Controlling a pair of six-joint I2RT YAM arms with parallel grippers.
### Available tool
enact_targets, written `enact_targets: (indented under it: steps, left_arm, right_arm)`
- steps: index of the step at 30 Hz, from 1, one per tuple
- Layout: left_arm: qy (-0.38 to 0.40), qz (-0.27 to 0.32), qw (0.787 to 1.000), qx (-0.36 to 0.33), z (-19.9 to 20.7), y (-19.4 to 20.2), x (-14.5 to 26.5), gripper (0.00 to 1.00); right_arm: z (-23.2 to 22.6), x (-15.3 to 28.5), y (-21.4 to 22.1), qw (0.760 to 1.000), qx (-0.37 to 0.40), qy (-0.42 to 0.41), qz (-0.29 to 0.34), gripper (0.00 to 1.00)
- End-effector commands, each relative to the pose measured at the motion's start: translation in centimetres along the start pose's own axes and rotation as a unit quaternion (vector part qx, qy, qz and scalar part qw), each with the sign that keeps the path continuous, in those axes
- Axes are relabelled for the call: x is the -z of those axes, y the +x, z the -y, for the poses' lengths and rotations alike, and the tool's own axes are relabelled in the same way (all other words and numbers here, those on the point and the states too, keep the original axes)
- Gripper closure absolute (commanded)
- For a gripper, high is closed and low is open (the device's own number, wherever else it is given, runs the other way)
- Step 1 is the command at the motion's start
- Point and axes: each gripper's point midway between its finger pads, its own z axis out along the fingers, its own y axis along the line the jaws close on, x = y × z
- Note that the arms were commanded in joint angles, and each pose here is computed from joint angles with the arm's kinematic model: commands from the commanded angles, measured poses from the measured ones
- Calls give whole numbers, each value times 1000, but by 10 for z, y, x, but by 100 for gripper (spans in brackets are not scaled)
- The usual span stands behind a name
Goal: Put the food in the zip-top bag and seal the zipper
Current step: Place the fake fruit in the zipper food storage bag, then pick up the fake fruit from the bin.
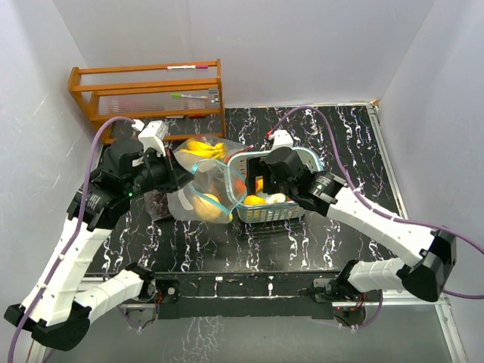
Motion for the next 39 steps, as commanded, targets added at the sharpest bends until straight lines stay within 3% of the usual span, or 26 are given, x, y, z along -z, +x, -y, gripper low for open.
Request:
enact_targets:
  steps: [1, 7, 11, 15, 19, 23, 29, 34, 39]
  left_arm:
    - [19, -6, 1000, 7, 2, 10, 1, 100]
    - [35, -19, 999, 15, 2, 26, -5, 100]
    - [21, -13, 1000, 6, -4, 25, -2, 100]
    - [-3, -15, 1000, -2, -14, 27, -3, 100]
    - [0, -25, 1000, 4, -18, 35, -16, 100]
    - [-5, -43, 999, 11, -24, 46, -30, 100]
    - [-15, -38, 999, 9, -25, 40, -25, 100]
    - [-40, -18, 999, -7, -27, 27, -7, 100]
    - [-53, 10, 998, -16, -27, 15, 14, 100]
  right_arm:
    - [24, -20, 21, 998, 4, 29, -48, 2]
    - [21, -48, 64, 991, 39, 13, -130, 2]
    - [29, -56, 77, 987, 35, 32, -152, 2]
    - [-14, -34, 38, 992, 27, -95, -74, 2]
    - [-54, 7, 1, 976, 37, -215, -23, 2]
    - [-68, 51, -23, 961, 46, -274, 20, 2]
    - [-42, 65, -25, 977, 34, -210, 21, 2]
    - [0, 28, 8, 996, 10, -79, -38, 2]
    - [27, -4, 40, 996, 12, 5, -88, 2]
